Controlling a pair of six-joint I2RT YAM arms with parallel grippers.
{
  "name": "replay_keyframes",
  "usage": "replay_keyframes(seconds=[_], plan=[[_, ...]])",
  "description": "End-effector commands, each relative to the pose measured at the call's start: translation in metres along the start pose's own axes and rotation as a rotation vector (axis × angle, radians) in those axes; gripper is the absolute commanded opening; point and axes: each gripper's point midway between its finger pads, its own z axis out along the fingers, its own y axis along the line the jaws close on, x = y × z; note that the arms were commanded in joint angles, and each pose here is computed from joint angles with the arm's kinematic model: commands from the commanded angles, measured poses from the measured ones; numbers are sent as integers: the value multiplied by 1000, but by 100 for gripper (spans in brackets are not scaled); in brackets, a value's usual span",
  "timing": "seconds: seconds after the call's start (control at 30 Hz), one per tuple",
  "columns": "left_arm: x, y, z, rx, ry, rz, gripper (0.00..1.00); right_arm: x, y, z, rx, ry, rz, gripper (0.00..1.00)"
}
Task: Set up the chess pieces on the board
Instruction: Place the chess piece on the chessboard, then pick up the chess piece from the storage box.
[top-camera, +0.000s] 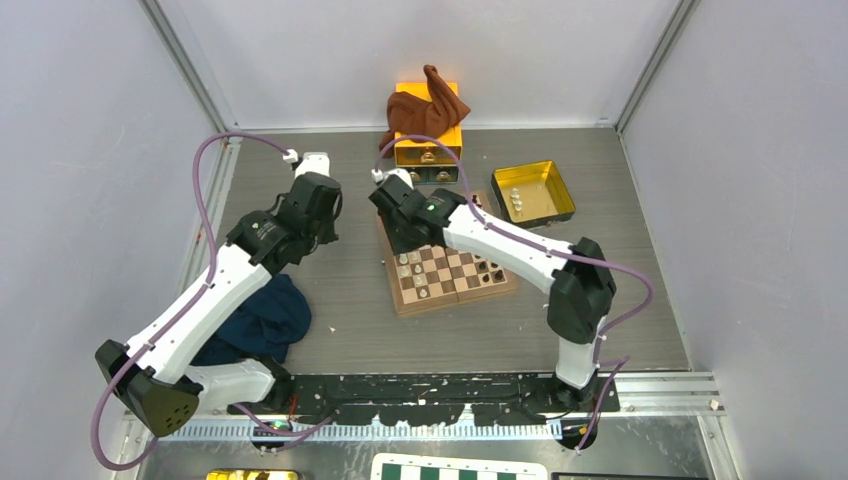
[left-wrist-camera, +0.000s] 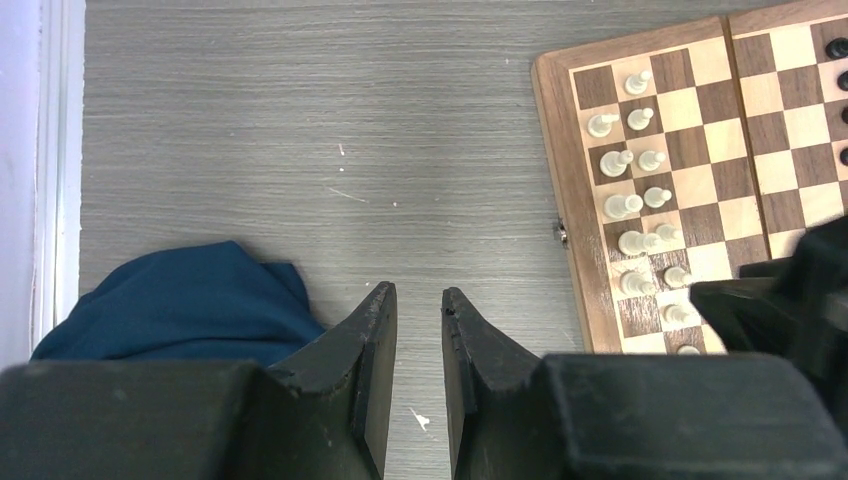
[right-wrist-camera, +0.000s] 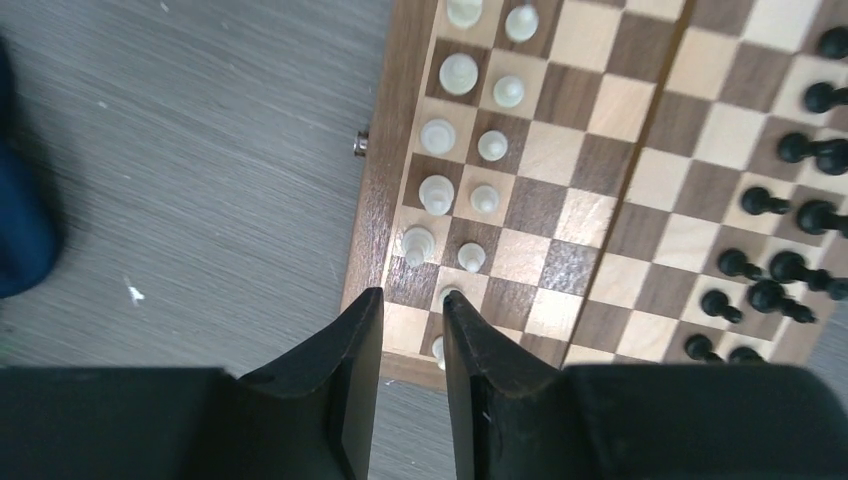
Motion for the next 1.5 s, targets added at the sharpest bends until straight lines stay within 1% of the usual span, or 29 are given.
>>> replay_keyframes(seconds=[0.0,0.13,0.27,0.33,0.4,0.5,0.6,0.7,0.83,1.0,1.23,1.47], plan=[[-27,-4,-7,12,-70,-32,26,-63,-25,-64,28,-218,64,35],[-29,-7,-6,21,-73,-26,35,-90,-77,-76,116,-293,158,37],[-30,-10,-4,31,-70,-23,48,-110,-148,-72,229,-336,281,42],[-30,-11,-3,32,-68,-21,56,-117,-183,-66,281,-343,337,44],[-31,-13,-3,36,-67,-24,65,-121,-219,-58,329,-342,398,46],[-33,-14,-4,40,-69,-29,76,-123,-258,-41,366,-324,466,49],[-34,-13,-5,36,-69,-29,85,-121,-287,-20,384,-294,512,54],[-35,-11,-6,26,-73,-25,91,-116,-308,7,395,-252,542,56],[-36,-8,-6,15,-75,-19,96,-107,-327,38,405,-194,569,58],[-37,-6,-6,7,-77,-15,100,-97,-344,63,411,-153,603,59],[-35,-5,-4,-5,-72,-4,100,-79,-354,79,419,-109,622,59],[-33,-5,-2,-8,-67,-1,100,-63,-355,92,416,-73,633,58]])
